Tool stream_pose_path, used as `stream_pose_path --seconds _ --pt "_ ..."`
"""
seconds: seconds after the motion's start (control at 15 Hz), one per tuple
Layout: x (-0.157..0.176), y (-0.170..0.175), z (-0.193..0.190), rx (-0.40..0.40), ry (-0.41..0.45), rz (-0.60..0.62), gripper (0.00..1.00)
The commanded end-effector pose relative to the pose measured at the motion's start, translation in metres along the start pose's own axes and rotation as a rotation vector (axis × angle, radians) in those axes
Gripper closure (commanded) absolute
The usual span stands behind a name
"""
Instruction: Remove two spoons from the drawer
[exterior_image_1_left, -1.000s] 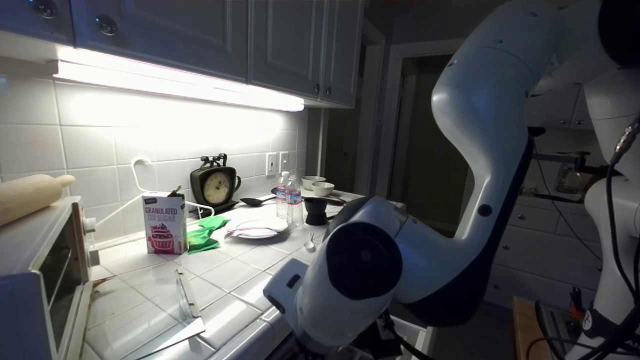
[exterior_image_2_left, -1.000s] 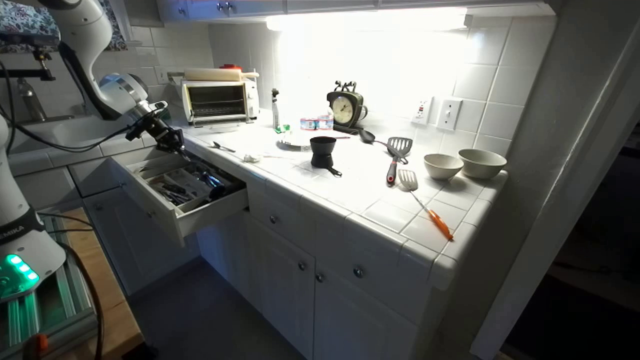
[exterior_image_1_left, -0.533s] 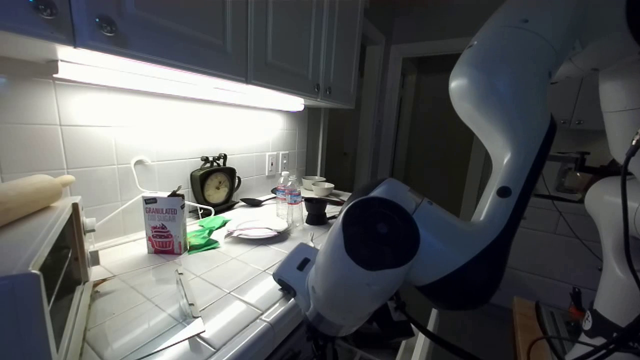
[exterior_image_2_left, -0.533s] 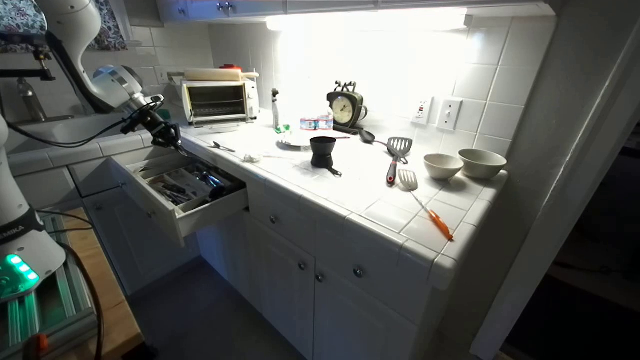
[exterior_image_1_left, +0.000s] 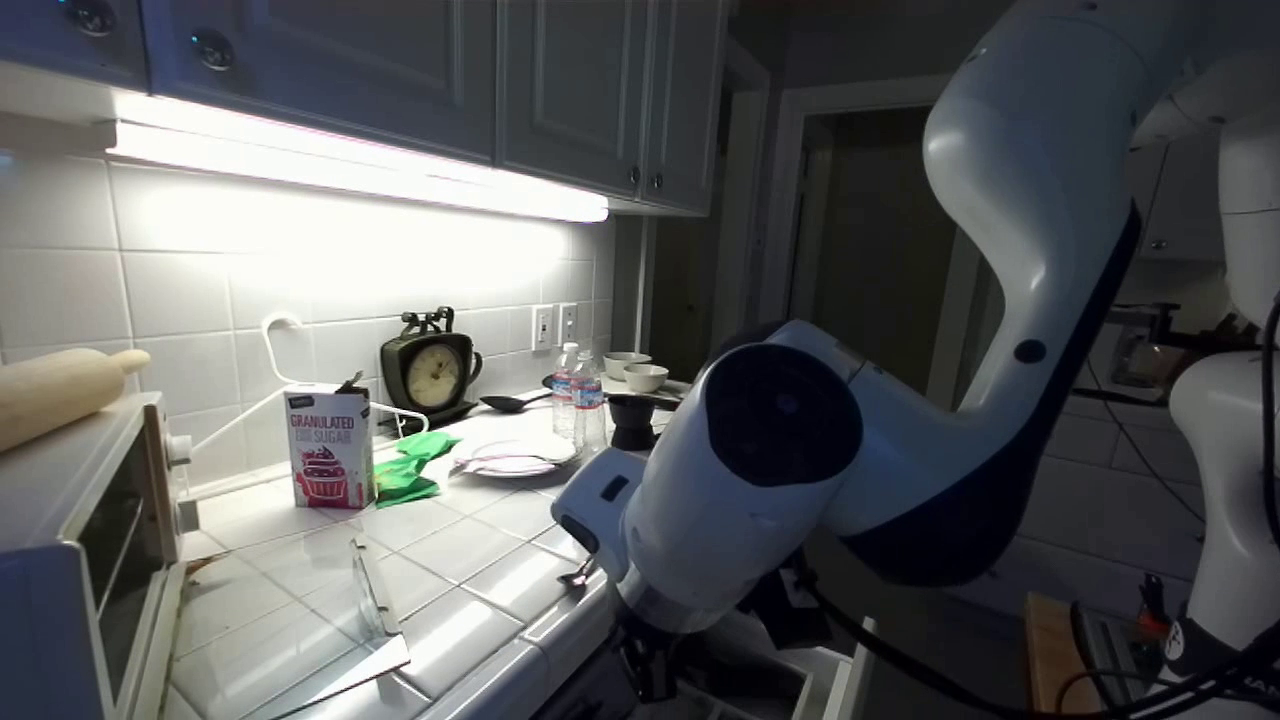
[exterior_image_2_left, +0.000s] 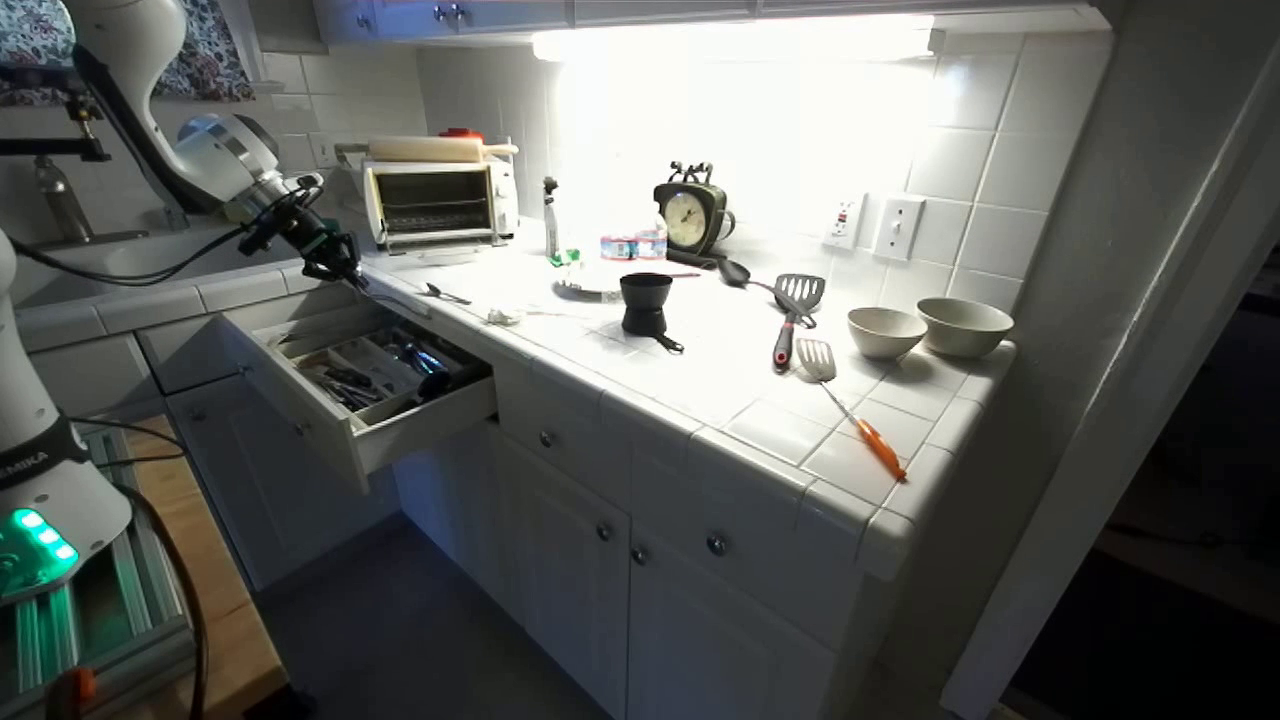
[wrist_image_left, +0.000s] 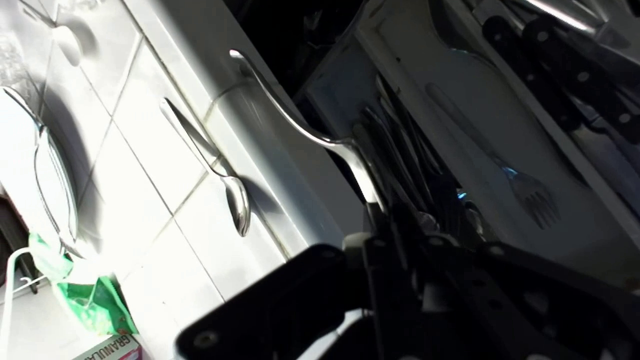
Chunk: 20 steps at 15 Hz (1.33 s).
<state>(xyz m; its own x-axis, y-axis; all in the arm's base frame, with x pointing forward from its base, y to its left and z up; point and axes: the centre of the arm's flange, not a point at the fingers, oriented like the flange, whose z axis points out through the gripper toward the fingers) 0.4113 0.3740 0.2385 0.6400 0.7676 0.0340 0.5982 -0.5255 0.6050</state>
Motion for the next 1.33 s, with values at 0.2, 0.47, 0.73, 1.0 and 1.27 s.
stream_pose_path --seconds 0.2,0.47,0.73,1.0,1.27 --pt "-0.01 0.018 -0.019 -0.012 -0.019 0.003 0.98" --pt "-0.009 0.029 -0.023 -0.03 -0.017 0.023 0.98" --pt "-0.004 0.04 -0.02 -0.046 -0.01 0.043 0.98" --pt "0.001 0.046 -0.012 -0.065 -0.013 0.06 0.98" --pt "0.007 0.053 -0.003 -0.058 -0.019 0.08 0.98"
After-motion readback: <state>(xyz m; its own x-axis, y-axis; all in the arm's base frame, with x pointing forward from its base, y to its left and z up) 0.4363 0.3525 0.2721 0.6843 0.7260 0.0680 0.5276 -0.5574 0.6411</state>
